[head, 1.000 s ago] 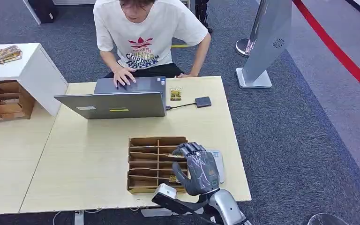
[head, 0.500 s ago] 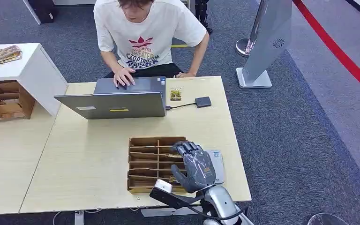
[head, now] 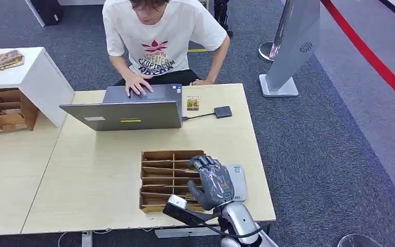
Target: Pass the card to the sensor for recognition and then transmit it.
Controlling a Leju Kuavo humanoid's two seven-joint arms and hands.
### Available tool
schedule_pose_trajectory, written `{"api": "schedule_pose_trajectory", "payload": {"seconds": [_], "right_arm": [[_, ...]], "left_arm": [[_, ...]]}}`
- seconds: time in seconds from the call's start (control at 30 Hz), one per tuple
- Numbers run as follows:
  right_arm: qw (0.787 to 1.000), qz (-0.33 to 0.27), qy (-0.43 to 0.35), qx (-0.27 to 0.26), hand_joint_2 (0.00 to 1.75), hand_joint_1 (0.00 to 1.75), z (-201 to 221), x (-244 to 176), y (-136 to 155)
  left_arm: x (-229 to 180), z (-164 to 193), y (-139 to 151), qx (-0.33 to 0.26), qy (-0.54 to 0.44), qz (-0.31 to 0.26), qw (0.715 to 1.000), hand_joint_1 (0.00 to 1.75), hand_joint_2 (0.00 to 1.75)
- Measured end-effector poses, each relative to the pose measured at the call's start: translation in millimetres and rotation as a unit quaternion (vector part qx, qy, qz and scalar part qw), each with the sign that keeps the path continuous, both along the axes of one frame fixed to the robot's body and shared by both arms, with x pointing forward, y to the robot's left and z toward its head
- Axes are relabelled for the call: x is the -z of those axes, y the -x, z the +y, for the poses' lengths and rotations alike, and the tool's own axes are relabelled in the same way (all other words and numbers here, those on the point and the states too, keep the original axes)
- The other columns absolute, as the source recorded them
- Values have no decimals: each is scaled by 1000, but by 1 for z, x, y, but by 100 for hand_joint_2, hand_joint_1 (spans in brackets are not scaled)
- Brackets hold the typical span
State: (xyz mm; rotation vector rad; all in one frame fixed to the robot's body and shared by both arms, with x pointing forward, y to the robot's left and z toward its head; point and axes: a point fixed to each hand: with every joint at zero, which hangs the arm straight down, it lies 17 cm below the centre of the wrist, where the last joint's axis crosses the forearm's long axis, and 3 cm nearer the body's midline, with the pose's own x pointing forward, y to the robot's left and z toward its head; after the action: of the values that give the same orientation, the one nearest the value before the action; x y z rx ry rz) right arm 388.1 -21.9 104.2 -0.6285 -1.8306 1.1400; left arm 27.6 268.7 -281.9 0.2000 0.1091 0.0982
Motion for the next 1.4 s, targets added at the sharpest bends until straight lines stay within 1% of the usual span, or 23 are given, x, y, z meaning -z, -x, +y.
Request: {"api": "schedule_pose_trajectory", "payload": {"seconds": [0.03,0.1,0.17,0.33,0.63,0.67,0.7,0.8,0.83,0.9,0.97,1.0,1.03,1.4], "right_arm": [[1000,0,0,0,175,86,1,0,-1],[1000,2,1,2,175,91,1,1,-2],[1000,4,3,4,175,105,1,3,-3],[1000,6,9,8,175,124,1,6,-5],[999,1,28,16,175,134,-2,6,-15],[999,0,29,17,175,138,-3,6,-16],[999,0,30,17,175,138,-3,6,-17],[999,-1,34,17,175,129,-4,6,-19],[999,0,36,17,175,117,-4,7,-19],[999,1,39,17,175,117,-4,8,-19],[999,4,41,19,175,112,-5,11,-20],[999,6,43,19,175,112,-6,12,-20],[999,7,44,20,175,117,-6,13,-21],[999,9,46,21,175,115,-7,15,-21]], "left_arm": [[0,0,0,0,0,0,1000,0,175],[0,0,0,0,1,0,1000,0,175],[0,0,0,0,1,0,1000,0,175],[0,-1,0,1,2,0,1000,0,175],[0,-1,0,6,3,0,1000,0,175],[0,-1,0,7,3,0,1000,0,175],[0,-1,0,8,3,0,1000,0,175],[0,-1,0,10,3,0,1000,0,175],[0,-1,0,10,3,0,1000,0,175],[0,-1,1,12,3,0,1000,0,175],[0,0,1,12,3,0,1000,0,175],[0,0,1,12,3,0,1000,0,175],[0,0,1,12,3,0,1000,0,175],[0,2,1,12,1,0,1000,0,175]]}}
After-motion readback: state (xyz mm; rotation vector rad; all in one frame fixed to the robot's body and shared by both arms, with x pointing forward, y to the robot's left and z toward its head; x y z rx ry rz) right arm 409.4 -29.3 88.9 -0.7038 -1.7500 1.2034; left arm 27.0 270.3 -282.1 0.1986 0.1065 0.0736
